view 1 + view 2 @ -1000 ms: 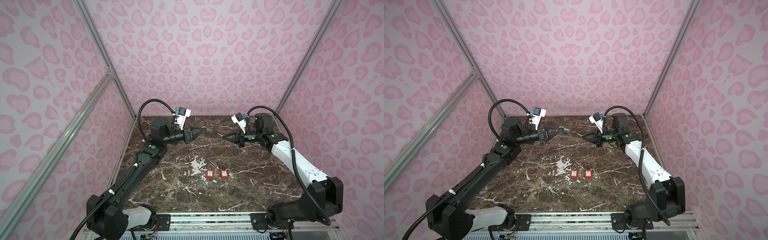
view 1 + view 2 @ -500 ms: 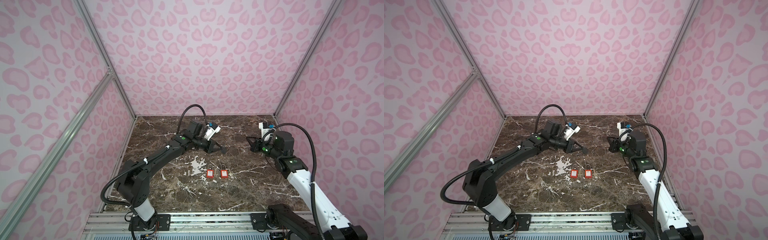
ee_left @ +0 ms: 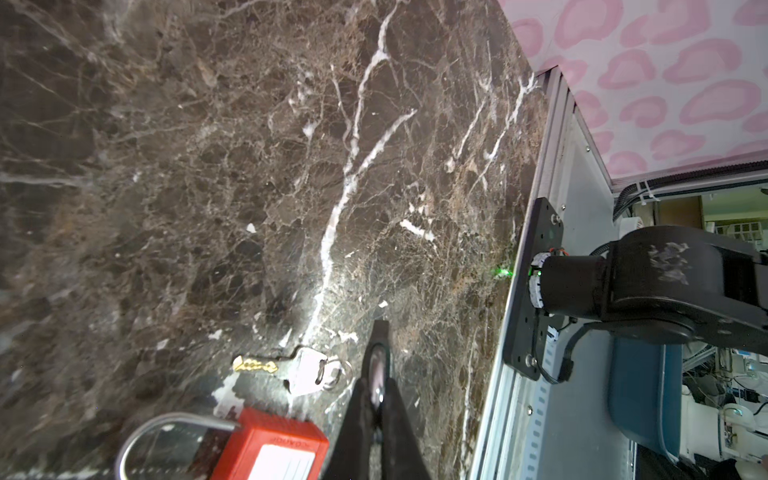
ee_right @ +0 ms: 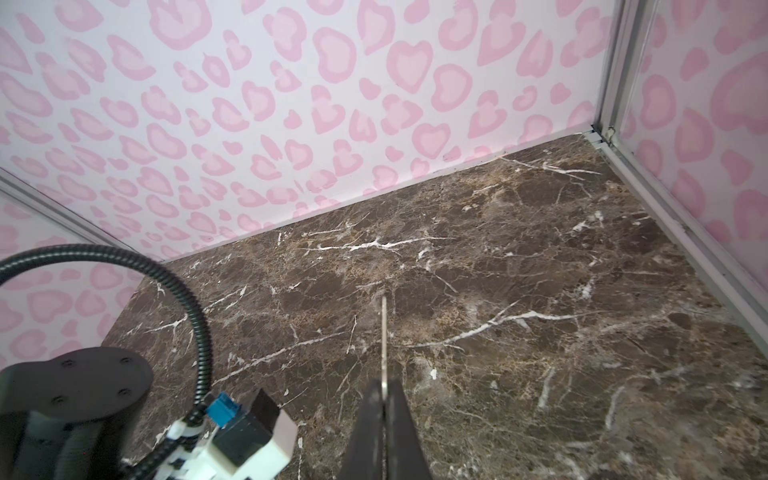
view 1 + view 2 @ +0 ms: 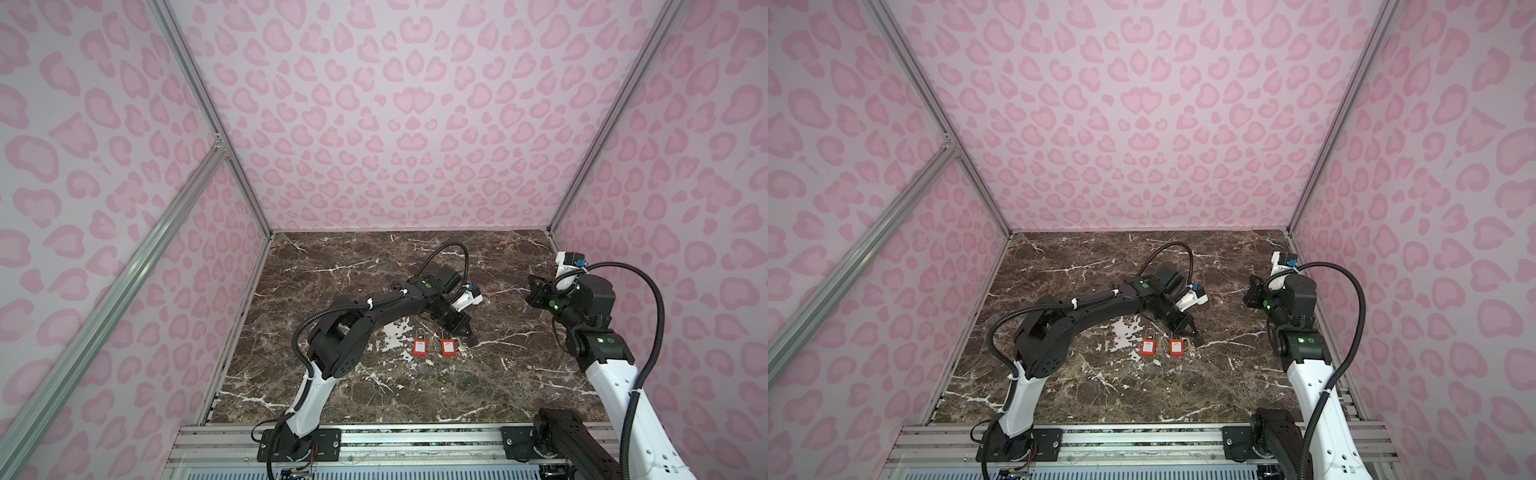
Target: Lock with the key
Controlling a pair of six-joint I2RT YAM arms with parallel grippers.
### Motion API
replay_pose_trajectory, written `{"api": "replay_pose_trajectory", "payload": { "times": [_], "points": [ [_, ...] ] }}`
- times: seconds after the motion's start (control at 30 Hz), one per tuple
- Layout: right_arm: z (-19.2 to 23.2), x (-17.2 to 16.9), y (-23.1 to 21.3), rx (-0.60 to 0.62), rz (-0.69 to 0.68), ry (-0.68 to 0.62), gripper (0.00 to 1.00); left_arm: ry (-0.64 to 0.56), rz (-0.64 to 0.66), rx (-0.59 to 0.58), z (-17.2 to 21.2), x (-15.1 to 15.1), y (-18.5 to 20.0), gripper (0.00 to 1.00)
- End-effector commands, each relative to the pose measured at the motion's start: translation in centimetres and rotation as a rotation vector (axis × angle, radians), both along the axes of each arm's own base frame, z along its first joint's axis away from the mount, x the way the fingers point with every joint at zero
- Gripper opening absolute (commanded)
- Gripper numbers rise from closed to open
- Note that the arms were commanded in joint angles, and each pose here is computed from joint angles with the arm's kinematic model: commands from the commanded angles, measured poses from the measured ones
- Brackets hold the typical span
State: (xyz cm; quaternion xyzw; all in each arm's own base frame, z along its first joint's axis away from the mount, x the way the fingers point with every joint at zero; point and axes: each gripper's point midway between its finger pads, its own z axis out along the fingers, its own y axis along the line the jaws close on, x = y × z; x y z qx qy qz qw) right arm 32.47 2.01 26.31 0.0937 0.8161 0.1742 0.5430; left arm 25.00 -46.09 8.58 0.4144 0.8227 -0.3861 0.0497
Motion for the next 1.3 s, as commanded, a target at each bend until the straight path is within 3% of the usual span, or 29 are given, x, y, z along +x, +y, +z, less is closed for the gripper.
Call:
{"api": "replay_pose_trajectory", "payload": {
  "times": [0.0, 0.6, 0.83, 1.27],
  "points": [
    [0.2, 0.0, 0.4, 0.016, 0.021, -0.017, 0.00, 0.022, -0.026, 0.009, -0.8, -0.1, -0.6, 0.04],
    [0.0, 0.4, 2.1, 0.063, 0.118, -0.037, 0.00, 0.049, -0.033, 0.085, -3.7, -0.2, -1.5, 0.04],
    [-0.4, 0.4, 2.2, 0.057, 0.126, -0.030, 0.00, 0.046, -0.025, 0.103, -4.2, 0.1, -1.5, 0.16],
    [-0.4, 0.3, 2.4, 0.064, 0.137, -0.035, 0.00, 0.064, -0.021, 0.111, -4.8, 0.3, -1.9, 0.16]
  ]
}}
